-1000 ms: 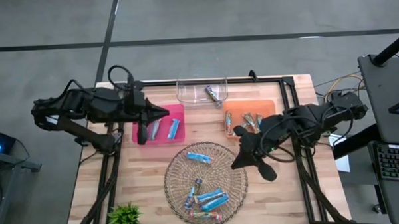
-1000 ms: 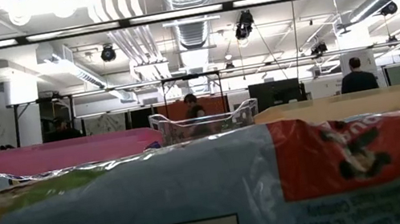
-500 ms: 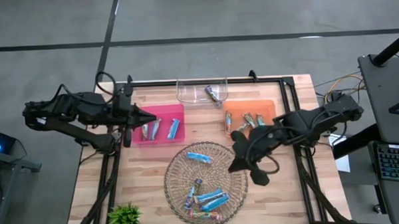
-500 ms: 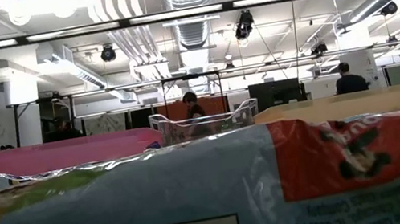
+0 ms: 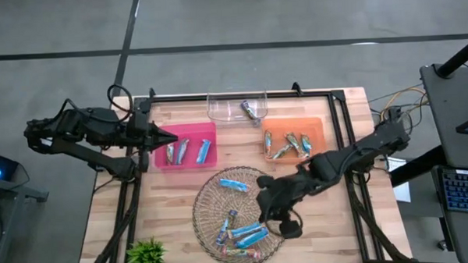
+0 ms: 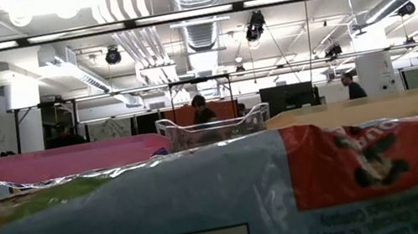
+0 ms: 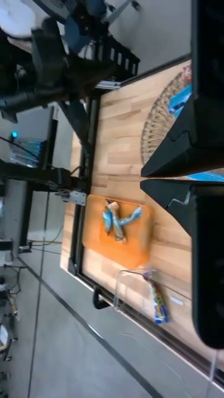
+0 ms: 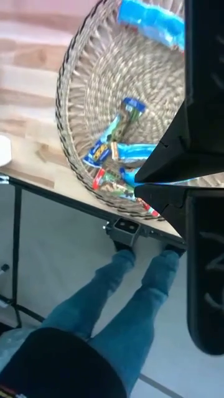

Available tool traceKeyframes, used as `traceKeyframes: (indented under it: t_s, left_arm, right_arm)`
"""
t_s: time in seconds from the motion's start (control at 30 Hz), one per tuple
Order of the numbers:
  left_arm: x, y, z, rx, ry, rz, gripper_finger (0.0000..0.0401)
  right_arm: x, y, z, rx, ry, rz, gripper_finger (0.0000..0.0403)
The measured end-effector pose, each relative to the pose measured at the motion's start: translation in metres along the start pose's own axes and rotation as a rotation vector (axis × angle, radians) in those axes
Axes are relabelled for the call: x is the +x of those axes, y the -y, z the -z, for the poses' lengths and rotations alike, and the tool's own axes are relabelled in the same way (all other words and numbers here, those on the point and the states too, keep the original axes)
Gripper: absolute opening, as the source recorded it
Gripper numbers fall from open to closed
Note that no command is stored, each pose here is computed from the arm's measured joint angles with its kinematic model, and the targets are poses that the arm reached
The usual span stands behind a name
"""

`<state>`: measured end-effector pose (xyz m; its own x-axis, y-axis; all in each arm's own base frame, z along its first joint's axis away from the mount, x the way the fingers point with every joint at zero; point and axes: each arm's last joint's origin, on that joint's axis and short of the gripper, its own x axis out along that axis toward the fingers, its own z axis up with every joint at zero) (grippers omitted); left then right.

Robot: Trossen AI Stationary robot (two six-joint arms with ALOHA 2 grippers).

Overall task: Pick and place Granola Bars by type
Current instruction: Put the blue granola bar into the transparent bin

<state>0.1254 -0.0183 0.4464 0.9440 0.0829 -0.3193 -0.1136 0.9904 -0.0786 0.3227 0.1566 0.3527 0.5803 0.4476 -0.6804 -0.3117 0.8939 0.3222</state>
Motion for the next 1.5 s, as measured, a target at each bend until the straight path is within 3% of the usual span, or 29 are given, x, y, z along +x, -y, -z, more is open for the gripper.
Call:
traceKeyframes:
  t_s: [0.53,0.93,1.1,1.27,1.5]
  left_arm:
    - [0.000,0.000,0.002,-0.004,-0.022,-0.003,0.0000]
    - [0.000,0.000,0.002,-0.003,-0.026,-0.003,0.0000]
    - [0.000,0.000,0.003,-0.003,-0.027,-0.003,0.0000]
    - [0.000,0.000,0.003,-0.003,-0.028,-0.003,0.0000]
    - [0.000,0.000,0.003,-0.015,-0.029,-0.004,0.0000]
  right_arm:
    - [0.055,-0.024,-0.005,-0.019,-0.205,0.015,0.0009]
    - [0.102,-0.018,0.006,0.047,-0.434,0.097,0.0009]
    - [0.117,-0.015,0.014,0.058,-0.500,0.060,0.0014]
    - [0.119,-0.017,0.016,0.016,-0.502,0.060,0.0054]
    - [0.120,-0.015,0.017,0.005,-0.492,0.125,0.0153]
